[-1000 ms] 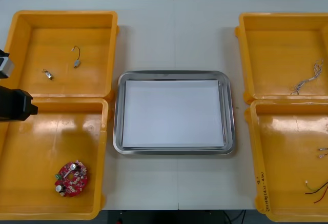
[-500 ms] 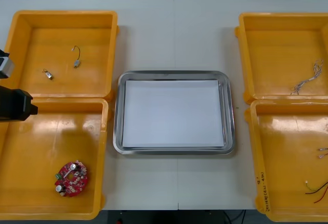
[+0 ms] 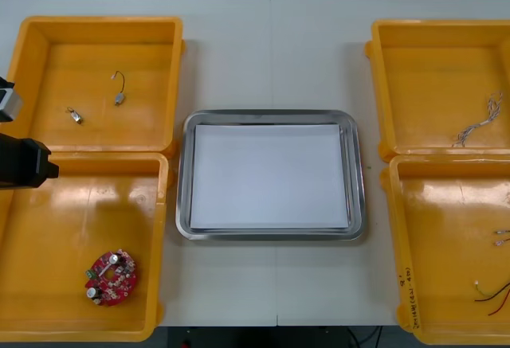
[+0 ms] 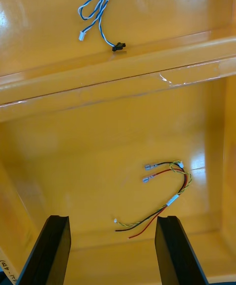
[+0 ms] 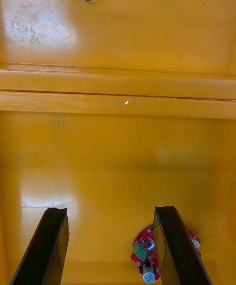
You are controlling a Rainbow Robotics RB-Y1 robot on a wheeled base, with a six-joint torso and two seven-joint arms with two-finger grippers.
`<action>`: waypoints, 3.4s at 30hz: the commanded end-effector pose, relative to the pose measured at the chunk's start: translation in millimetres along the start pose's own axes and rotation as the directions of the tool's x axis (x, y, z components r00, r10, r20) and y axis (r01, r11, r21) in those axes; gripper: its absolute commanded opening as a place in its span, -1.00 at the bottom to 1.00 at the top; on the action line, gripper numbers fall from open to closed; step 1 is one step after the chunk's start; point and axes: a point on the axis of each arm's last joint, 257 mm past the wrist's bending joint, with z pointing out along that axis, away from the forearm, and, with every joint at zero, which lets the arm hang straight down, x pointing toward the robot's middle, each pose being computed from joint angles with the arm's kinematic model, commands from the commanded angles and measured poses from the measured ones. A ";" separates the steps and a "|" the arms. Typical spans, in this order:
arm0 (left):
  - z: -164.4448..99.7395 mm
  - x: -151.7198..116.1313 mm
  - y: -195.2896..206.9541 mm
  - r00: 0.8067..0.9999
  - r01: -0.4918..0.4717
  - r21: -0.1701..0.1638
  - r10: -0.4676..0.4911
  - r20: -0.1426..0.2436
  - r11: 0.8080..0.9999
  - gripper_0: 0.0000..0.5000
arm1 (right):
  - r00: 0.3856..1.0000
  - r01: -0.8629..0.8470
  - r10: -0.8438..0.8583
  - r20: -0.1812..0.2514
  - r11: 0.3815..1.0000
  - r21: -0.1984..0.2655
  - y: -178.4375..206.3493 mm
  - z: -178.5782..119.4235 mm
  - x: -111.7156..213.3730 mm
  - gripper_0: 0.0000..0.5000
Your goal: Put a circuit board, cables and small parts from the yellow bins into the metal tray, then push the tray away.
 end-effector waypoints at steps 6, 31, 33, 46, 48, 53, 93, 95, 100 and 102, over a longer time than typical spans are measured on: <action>-6.8 2.8 12.8 1.000 -0.007 -0.039 0.007 -0.005 0.999 1.00 | 0.999 0.013 -0.014 0.032 0.999 0.041 -11.6 -13.9 -7.1 1.00; -6.8 2.8 12.8 1.000 -0.007 -0.039 0.007 -0.005 0.999 1.00 | 0.999 0.013 -0.014 0.032 0.999 0.041 -11.6 -13.9 -7.1 1.00; -6.8 2.8 12.8 1.000 -0.007 -0.039 0.007 -0.005 0.999 1.00 | 0.999 0.013 -0.014 0.032 0.999 0.041 -11.6 -13.9 -7.1 1.00; -6.8 2.8 12.8 1.000 -0.007 -0.039 0.007 -0.005 0.999 1.00 | 0.999 0.013 -0.014 0.032 0.999 0.041 -11.6 -13.9 -7.1 1.00; -6.8 2.8 12.8 1.000 -0.007 -0.039 0.007 -0.005 0.999 1.00 | 0.999 0.013 -0.014 0.032 0.999 0.041 -11.6 -13.9 -7.1 1.00; -6.8 2.8 12.8 1.000 -0.007 -0.039 0.007 -0.005 0.999 1.00 | 0.999 0.013 -0.014 0.032 0.999 0.041 -11.6 -13.9 -7.1 1.00; 5.5 44.5 11.2 0.962 0.272 -0.030 -0.272 -0.035 0.962 1.00 | 0.999 -0.035 0.034 0.031 0.999 0.030 -21.4 -6.2 0.2 1.00; 6.4 50.8 6.9 0.951 0.307 -0.025 -0.308 -0.038 0.951 1.00 | 0.999 -0.042 0.041 0.033 0.999 0.028 -22.4 -4.4 1.1 1.00; 9.0 63.9 -0.4 0.935 0.351 -0.017 -0.351 -0.047 0.936 1.00 | 0.995 -0.092 0.091 0.032 0.996 0.022 -37.4 -2.1 11.1 1.00; 11.8 70.9 -1.3 0.927 0.371 -0.017 -0.371 -0.058 0.929 1.00 | 0.993 -0.114 0.114 0.033 0.993 0.017 -43.5 -1.4 15.3 1.00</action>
